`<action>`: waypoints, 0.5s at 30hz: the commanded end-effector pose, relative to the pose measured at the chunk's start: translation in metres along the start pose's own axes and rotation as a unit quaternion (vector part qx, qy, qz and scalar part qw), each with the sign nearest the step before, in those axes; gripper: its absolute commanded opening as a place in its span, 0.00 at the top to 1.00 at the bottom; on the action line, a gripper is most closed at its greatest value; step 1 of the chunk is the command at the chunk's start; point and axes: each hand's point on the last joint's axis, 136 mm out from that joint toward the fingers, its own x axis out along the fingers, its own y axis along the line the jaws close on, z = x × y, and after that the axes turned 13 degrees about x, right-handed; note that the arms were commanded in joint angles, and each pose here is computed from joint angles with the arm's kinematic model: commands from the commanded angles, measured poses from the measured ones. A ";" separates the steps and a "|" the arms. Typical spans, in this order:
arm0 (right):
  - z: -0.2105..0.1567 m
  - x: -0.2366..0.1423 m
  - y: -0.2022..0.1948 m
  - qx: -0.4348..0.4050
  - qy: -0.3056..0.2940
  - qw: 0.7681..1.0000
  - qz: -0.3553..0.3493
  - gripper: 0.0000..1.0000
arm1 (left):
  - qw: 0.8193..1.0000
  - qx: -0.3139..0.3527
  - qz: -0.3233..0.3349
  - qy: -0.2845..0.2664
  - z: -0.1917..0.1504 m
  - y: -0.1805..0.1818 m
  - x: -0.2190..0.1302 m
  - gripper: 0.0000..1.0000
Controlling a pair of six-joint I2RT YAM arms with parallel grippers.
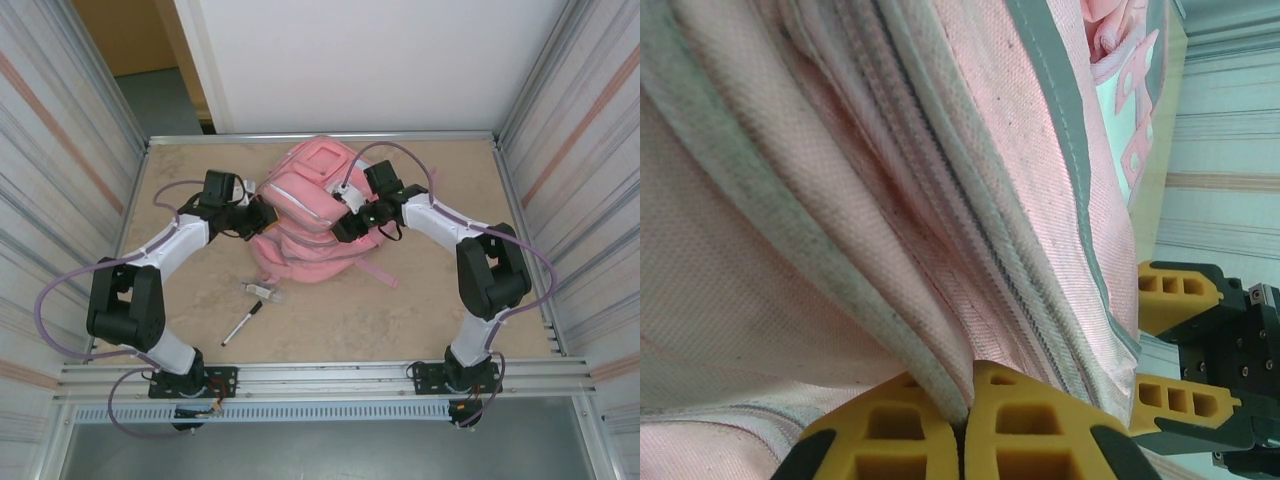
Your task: Pack books, pencil case, and school supplies into a backpack
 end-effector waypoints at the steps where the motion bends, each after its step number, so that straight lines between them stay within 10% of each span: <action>1: 0.016 -0.005 0.030 -0.028 -0.017 0.998 0.047 0.59 | 0.997 0.023 -0.066 0.018 -0.006 -0.030 -0.002 1.00; 15: 0.023 -0.025 0.053 0.007 -0.032 0.996 0.078 1.00 | 0.998 0.012 -0.059 0.020 -0.006 -0.021 0.008 1.00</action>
